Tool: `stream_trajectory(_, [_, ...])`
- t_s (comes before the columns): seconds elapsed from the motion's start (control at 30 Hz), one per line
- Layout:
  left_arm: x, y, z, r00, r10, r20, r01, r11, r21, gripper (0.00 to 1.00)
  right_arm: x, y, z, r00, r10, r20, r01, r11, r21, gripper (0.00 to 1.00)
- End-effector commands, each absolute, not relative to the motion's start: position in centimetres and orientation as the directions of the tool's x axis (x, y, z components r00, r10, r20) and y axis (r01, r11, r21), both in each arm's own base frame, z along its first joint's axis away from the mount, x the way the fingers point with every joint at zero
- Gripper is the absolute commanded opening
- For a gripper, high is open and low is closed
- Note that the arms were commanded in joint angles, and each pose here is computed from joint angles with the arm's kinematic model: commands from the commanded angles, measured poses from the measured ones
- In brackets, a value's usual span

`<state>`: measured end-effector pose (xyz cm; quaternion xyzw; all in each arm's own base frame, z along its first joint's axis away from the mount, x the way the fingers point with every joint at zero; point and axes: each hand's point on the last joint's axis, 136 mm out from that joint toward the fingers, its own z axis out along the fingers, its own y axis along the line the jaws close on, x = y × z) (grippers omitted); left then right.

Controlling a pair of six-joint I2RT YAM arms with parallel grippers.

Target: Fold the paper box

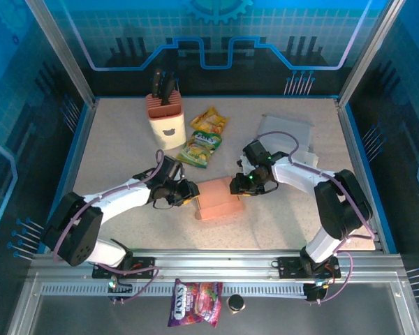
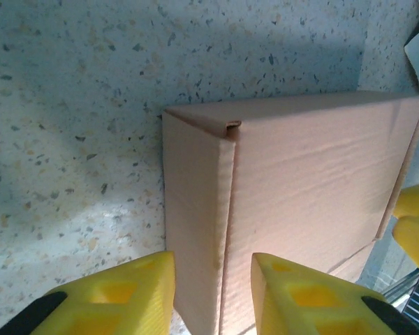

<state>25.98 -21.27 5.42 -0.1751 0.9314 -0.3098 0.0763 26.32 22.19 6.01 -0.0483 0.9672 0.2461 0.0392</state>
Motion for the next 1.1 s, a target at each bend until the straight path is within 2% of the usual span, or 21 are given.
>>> stream_trajectory(0.0, [26.0, -21.8, 5.1, -0.93, -0.367, -0.027, -0.273, 0.737, -0.618, 0.33, 26.6, 21.8, 6.7, -0.991, -0.067, -0.115, -0.115, 0.866, 0.487, 0.52])
stream_trajectory(0.2, [26.1, -22.1, 4.7, -0.931, -0.363, -0.024, -0.27, 0.735, -0.622, 0.3, 27.2, 21.8, 6.3, -0.992, -0.067, -0.109, -0.115, 0.843, 0.525, 0.61])
stream_trajectory(0.37, [25.9, -22.1, 4.4, -0.933, -0.359, -0.026, -0.266, 0.736, -0.622, 0.26, 27.1, 22.0, 5.3, -0.994, -0.074, -0.085, -0.11, 0.815, 0.569, 0.65])
stream_trajectory(1.07, [25.3, -21.6, 3.2, -0.934, -0.354, -0.041, -0.254, 0.742, -0.62, 0.11, 26.8, 22.3, 4.3, -0.996, -0.089, -0.02, -0.08, 0.747, 0.66, 0.69])
